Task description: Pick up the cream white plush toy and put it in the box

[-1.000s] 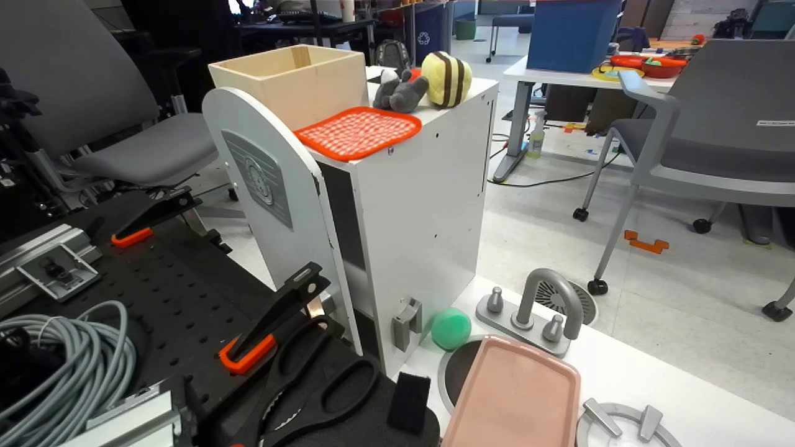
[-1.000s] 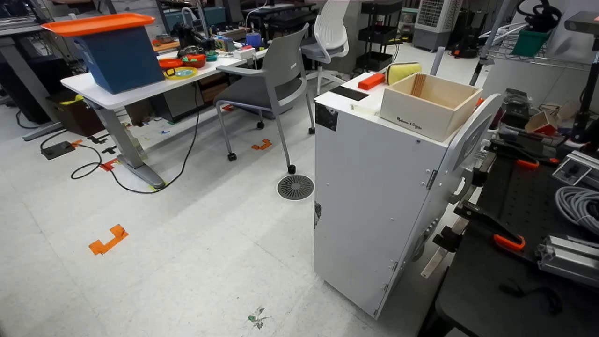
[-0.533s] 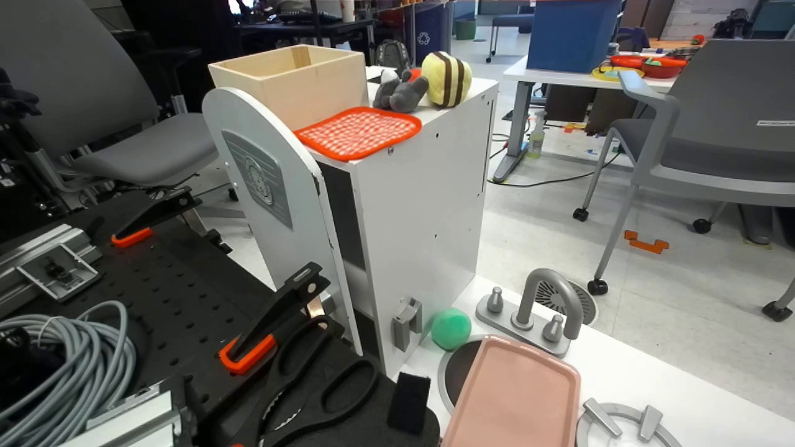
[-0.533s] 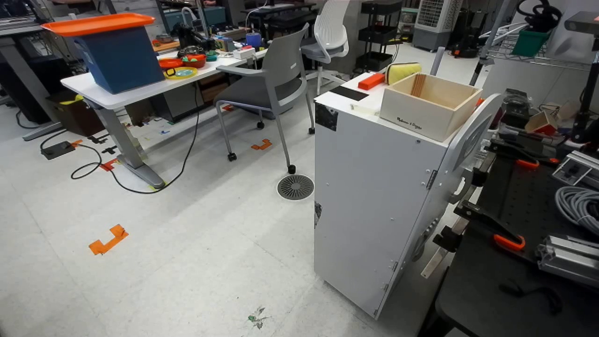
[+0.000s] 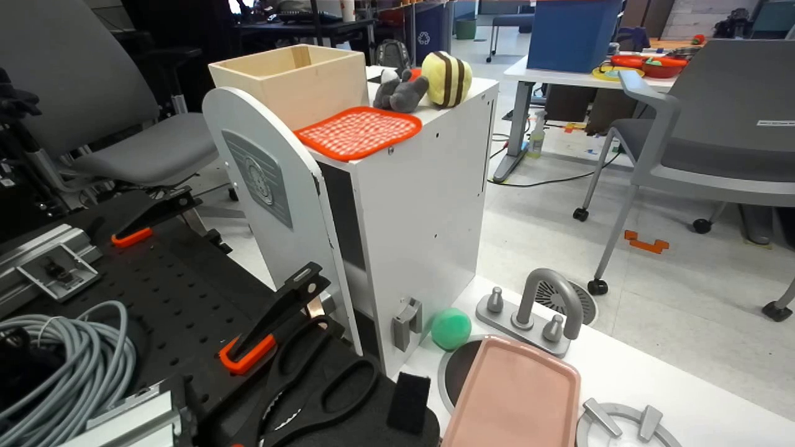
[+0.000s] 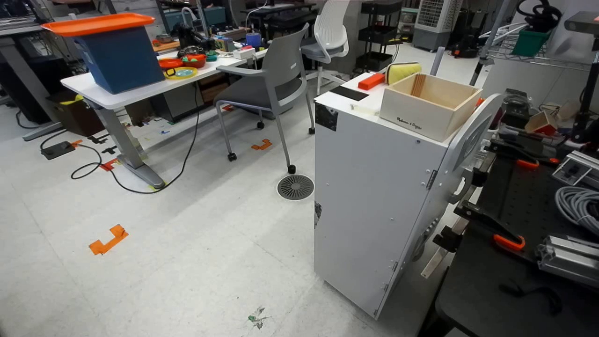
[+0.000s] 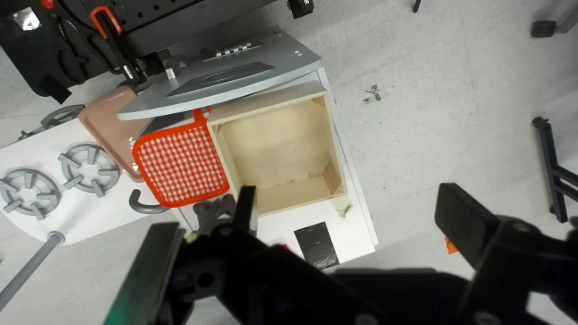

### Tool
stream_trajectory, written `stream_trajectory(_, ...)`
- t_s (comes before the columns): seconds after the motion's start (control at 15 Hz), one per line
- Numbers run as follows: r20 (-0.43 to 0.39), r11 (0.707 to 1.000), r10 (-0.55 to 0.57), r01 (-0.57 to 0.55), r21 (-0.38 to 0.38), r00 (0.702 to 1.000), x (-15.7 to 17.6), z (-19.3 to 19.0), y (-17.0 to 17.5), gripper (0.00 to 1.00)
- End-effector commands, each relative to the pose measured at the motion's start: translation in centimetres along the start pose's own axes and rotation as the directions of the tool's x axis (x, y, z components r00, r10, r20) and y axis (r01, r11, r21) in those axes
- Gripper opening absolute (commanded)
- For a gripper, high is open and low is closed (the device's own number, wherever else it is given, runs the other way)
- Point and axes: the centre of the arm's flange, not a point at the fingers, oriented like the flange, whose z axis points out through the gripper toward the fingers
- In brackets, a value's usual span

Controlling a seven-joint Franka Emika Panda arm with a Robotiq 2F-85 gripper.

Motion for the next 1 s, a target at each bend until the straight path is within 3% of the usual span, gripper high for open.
stream_trajectory(0.0, -0.055, 0.996, 0.088, -0.089, -0.013, 0.995, 1.6, -2.3, 3.3, 1.0)
stream_trajectory(0.27, -0.095, 0.978, 0.188, -0.196, -0.077, 0.978, 3.8, -3.6, 7.9, 1.0)
stream_trajectory(0.47, -0.055, 0.97, 0.219, -0.224, -0.093, 0.974, 5.3, -2.4, 10.6, 1.0)
stream_trajectory(0.93, 0.052, 0.959, 0.267, -0.26, -0.112, 0.962, 8.2, 2.6, 13.2, 1.0)
